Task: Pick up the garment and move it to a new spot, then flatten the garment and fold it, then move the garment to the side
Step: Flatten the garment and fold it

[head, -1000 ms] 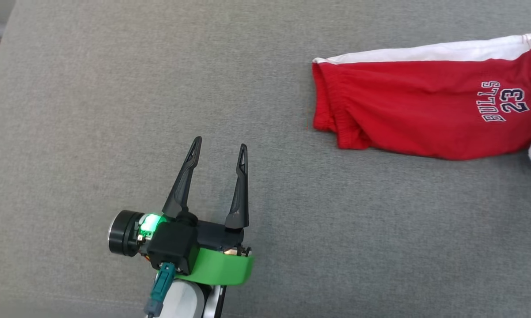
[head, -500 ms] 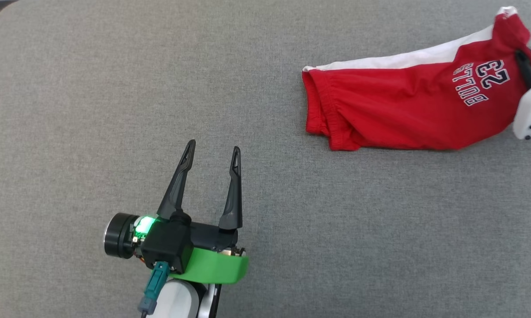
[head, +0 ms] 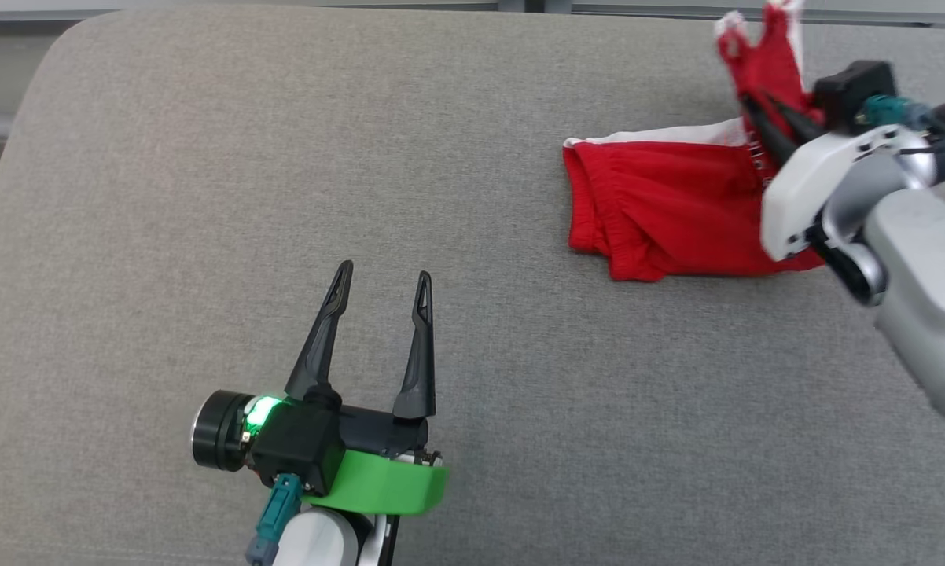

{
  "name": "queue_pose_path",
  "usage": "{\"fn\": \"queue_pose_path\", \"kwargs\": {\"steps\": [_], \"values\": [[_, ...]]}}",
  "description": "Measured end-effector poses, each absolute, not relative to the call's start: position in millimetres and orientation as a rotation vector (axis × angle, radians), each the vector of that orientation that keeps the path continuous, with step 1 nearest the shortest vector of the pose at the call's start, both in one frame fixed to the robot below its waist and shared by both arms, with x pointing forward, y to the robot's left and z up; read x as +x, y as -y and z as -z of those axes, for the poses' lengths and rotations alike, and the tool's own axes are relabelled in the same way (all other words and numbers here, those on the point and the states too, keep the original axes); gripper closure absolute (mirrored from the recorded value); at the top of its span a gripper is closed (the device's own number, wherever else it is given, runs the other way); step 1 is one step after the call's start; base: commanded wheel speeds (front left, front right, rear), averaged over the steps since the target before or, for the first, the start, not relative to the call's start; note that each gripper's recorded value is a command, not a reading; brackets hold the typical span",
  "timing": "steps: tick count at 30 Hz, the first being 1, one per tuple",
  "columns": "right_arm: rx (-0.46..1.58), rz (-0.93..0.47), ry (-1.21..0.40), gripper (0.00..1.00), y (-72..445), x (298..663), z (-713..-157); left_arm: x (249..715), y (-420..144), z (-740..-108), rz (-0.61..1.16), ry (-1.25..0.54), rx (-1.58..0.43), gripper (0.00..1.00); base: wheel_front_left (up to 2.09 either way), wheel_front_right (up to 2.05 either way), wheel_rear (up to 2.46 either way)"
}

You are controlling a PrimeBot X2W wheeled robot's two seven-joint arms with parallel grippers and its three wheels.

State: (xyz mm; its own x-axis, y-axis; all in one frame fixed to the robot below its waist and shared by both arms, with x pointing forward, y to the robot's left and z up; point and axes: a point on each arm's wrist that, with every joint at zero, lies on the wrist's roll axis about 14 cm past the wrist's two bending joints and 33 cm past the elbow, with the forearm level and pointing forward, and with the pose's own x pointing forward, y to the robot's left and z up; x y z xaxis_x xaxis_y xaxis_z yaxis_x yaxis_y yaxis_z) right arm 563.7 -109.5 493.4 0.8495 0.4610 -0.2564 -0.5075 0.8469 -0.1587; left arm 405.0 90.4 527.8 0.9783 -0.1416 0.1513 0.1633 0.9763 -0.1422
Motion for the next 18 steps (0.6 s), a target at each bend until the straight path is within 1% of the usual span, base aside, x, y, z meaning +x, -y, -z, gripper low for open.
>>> {"fn": "queue_pose_path", "kwargs": {"steps": [8,13,14,15,16,18], "values": [[-0.156,-0.624,-0.22,1.0,41.1,548.8,-479.8,401.9,-101.0,-524.3,0.122,0.129,-0.148,0.0,0.0,0.0,0.0],[-0.13,-0.67,-0.259,1.0,15.1,534.0,-464.4,400.0,-103.7,-519.9,0.112,0.113,-0.151,0.0,0.0,0.0,0.0],[-0.119,-0.684,-0.268,0.87,8.8,528.9,-461.5,399.8,-104.3,-519.6,0.109,0.112,-0.15,0.0,0.0,0.0,0.0],[-0.104,-0.698,-0.276,0.53,2.6,523.5,-459.9,399.7,-105.0,-519.2,0.105,0.11,-0.151,0.0,0.0,0.0,0.0],[-0.081,-0.707,-0.276,0.0,-2.4,519.5,-460.7,399.7,-105.1,-519.0,0.105,0.11,-0.151,0.0,0.0,0.0,0.0],[-0.038,-0.729,-0.264,0.0,-11.9,510.8,-466.9,399.8,-104.4,-518.7,0.106,0.109,-0.151,0.0,0.0,0.0,0.0]]}}
